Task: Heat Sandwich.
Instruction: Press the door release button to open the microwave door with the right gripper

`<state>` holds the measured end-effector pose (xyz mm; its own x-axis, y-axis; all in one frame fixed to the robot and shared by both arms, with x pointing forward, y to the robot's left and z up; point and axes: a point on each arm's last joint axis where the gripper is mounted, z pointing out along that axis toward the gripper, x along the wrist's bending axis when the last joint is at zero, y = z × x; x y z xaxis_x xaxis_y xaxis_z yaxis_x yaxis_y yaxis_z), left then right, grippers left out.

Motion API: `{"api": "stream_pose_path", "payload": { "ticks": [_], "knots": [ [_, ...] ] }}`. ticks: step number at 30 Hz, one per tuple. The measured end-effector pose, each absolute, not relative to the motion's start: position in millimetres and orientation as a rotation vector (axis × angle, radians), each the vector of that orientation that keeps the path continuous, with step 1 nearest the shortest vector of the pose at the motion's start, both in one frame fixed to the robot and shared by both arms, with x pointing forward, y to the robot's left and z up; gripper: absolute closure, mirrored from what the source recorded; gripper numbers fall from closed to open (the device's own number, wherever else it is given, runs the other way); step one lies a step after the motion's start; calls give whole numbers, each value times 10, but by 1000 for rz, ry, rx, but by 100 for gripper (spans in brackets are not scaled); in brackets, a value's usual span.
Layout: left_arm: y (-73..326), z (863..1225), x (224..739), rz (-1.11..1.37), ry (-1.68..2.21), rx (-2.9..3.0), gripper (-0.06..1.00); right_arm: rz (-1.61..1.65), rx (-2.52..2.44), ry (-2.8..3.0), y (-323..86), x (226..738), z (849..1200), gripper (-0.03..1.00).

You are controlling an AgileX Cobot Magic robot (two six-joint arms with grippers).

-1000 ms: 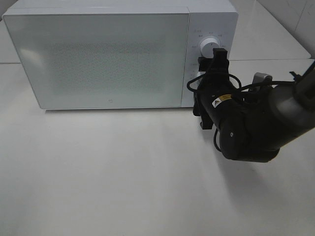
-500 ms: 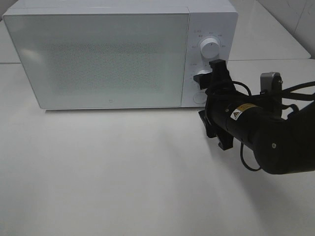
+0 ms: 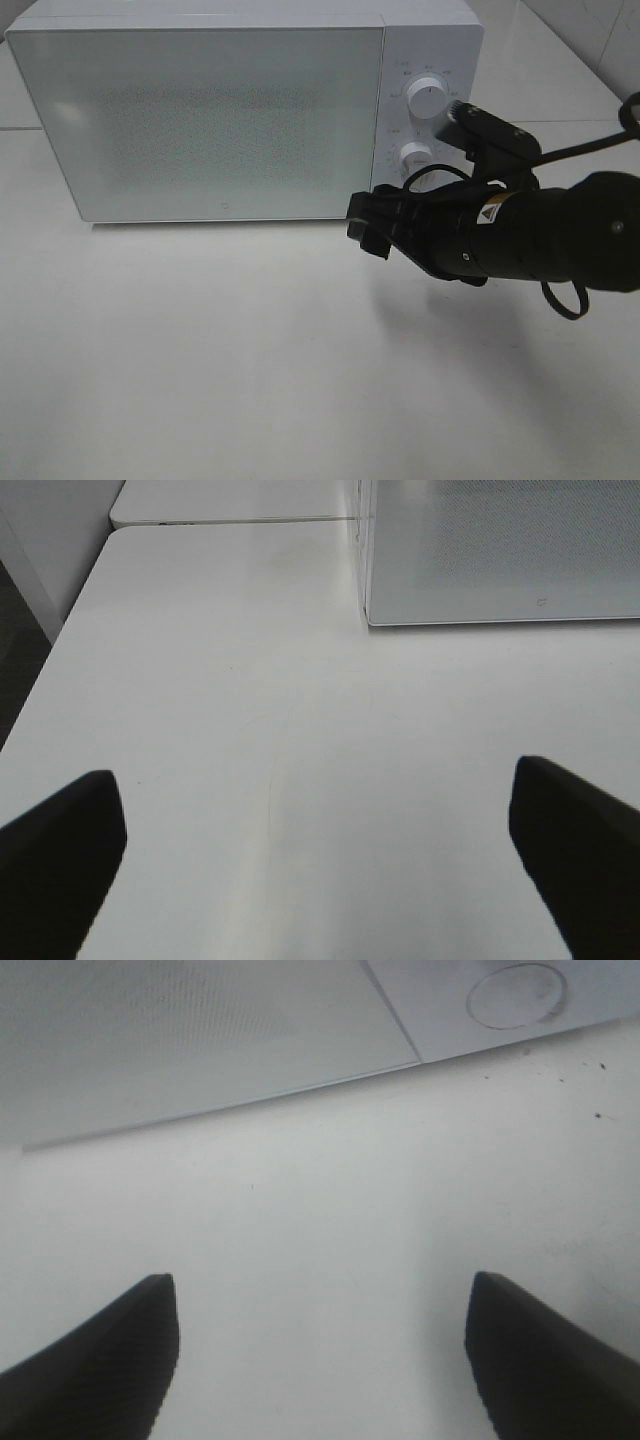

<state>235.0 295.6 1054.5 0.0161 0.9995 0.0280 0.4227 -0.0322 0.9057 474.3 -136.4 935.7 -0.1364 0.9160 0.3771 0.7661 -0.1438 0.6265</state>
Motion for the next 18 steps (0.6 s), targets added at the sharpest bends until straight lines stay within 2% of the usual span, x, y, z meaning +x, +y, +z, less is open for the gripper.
{"api": "stream_pose_path", "payload": {
  "ticks": [11, 18],
  "knots": [
    [2956, 10545, 2350, 986, 1501, 1553, -4, 842, 1623, 2427, -1233, 4682, 9456, 20],
    [2956, 10545, 2350, 986, 1501, 1553, -4, 475, 1466, 2726, -1294, 4551, 9477, 20]
  ]
}}
